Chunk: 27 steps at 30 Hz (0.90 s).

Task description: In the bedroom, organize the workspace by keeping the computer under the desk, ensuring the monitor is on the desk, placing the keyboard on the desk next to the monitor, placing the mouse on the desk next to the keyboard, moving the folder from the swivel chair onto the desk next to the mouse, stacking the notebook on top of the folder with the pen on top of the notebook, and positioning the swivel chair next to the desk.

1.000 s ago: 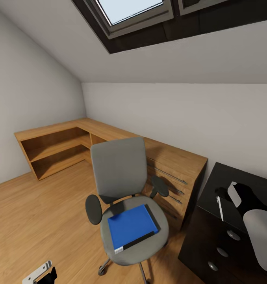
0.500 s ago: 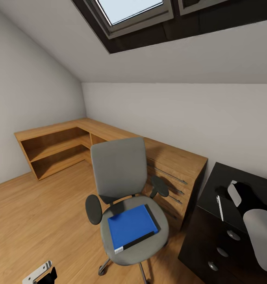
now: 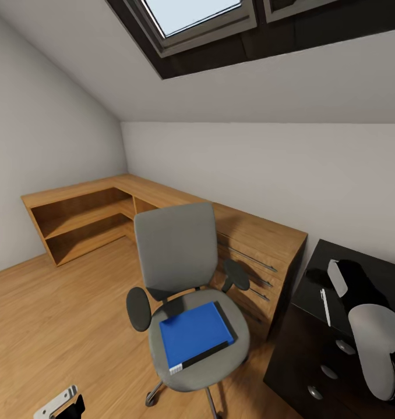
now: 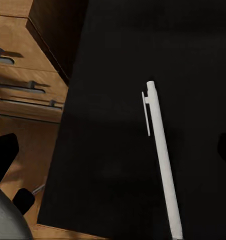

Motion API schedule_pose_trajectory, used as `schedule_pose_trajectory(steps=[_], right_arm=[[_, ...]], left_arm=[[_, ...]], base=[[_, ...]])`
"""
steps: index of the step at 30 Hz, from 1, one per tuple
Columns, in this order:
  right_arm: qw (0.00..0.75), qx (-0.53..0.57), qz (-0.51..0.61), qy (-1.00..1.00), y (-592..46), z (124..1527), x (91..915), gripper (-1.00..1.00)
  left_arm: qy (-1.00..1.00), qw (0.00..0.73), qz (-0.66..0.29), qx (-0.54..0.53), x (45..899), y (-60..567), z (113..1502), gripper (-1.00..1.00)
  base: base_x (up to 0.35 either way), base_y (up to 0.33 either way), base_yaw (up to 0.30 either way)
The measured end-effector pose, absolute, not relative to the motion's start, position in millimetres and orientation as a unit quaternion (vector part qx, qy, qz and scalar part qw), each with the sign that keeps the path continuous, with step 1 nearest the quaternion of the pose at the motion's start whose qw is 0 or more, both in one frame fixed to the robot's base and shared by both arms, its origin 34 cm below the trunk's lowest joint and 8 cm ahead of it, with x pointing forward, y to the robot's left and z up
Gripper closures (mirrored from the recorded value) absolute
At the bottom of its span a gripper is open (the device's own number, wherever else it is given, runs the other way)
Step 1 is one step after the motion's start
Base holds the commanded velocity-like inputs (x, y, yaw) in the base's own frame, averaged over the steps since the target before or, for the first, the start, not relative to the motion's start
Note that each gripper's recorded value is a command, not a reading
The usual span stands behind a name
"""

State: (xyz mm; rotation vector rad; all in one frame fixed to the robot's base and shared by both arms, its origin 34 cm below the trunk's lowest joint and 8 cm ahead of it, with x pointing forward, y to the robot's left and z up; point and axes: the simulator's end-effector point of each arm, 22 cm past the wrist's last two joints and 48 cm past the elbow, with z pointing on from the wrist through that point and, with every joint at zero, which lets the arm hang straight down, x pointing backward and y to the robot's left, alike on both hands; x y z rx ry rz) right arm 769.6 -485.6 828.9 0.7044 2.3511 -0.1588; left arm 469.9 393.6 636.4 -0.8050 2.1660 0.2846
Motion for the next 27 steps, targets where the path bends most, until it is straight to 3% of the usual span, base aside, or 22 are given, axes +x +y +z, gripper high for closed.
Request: schedule_pose_trajectory(steps=[5,13,27], right_arm=[[0.330,0.251,-0.048,0.909,-448,821,777,-1.00],[0.348,0.175,-0.096,0.916,-407,807,764,-1.00],[0.340,0.125,-0.080,0.929,-341,788,764,-1.00]], left_arm=[[0.859,0.385,0.117,-0.316,462,394,628,-1.00],[0.861,0.382,0.119,-0.315,460,394,626,-1.00],[0.861,0.382,0.120,-0.314,460,394,626,-1.00]], base=[[0.000,0.000,0.077],[0.000,0.000,0.255],[0.000,0.000,0.258]])
